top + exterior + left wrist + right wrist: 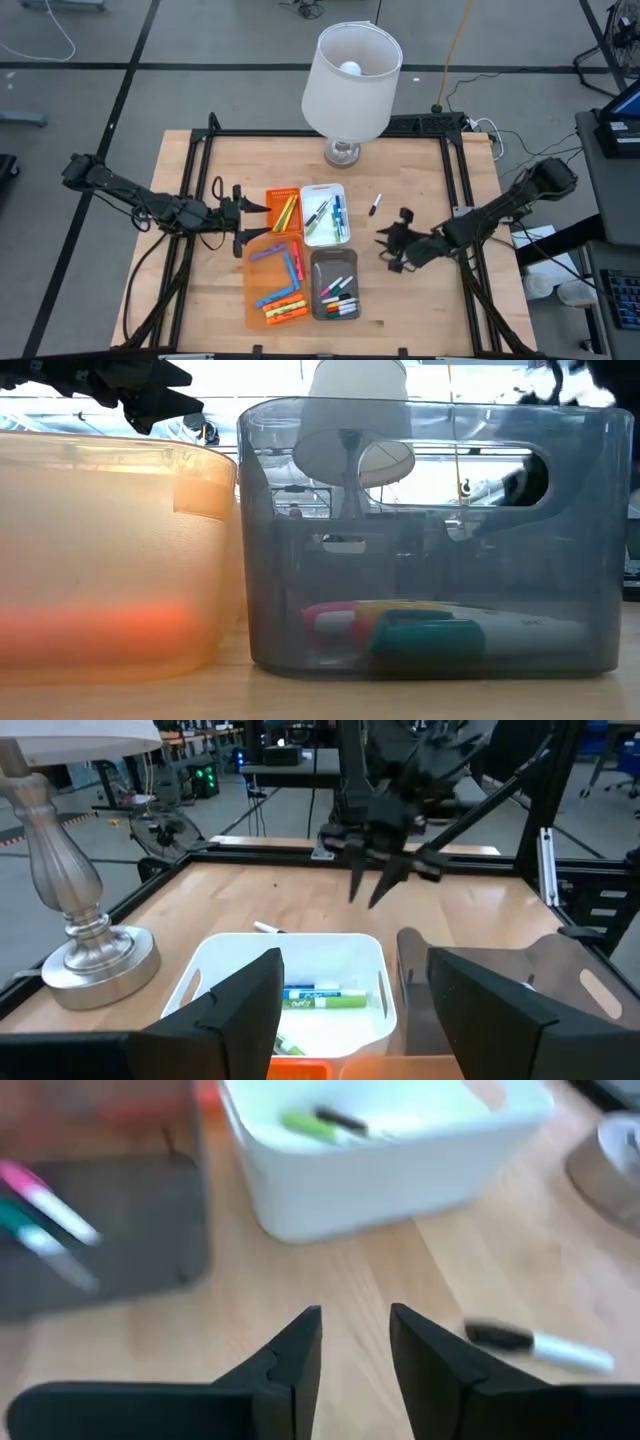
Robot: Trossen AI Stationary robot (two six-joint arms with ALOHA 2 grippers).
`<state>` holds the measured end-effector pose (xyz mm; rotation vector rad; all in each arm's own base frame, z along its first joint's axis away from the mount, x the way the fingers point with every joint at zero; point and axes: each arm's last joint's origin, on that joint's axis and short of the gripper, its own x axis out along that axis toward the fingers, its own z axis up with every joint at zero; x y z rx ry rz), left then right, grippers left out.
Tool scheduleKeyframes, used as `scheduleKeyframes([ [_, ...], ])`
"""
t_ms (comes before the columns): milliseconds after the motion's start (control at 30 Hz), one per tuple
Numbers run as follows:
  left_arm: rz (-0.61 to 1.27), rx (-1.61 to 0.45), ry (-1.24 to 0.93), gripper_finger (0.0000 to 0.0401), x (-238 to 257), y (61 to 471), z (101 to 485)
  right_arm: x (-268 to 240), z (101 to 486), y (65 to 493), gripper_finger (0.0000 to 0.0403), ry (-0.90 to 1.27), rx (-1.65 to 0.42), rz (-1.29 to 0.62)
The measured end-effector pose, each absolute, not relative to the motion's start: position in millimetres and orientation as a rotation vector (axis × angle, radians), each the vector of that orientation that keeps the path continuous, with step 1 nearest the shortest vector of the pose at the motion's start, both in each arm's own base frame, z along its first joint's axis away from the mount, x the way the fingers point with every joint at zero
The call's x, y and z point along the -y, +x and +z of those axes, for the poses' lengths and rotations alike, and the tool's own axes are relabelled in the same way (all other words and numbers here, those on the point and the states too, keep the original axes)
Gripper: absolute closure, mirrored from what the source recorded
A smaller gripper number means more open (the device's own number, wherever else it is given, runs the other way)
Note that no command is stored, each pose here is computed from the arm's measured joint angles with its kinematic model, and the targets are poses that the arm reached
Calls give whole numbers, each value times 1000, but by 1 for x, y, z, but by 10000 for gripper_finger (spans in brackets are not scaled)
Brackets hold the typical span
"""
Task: Pick & Place Markers
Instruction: Put the black small highlighter pen into the black bin
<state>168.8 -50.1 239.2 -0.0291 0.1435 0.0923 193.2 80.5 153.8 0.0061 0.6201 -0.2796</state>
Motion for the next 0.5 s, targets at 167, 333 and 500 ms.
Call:
scheduleKeyframes([
  [167, 92, -135, -33, 151, 50, 169, 240, -65, 130, 182, 252, 49, -597, -236],
  [333, 92, -132, -38, 151, 50, 169, 240, -48, 132, 191, 204, -44, -611, -301],
  [500, 93, -131, -49, 151, 50, 169, 240, -12, 145, 207, 185, -124, -674, -369],
])
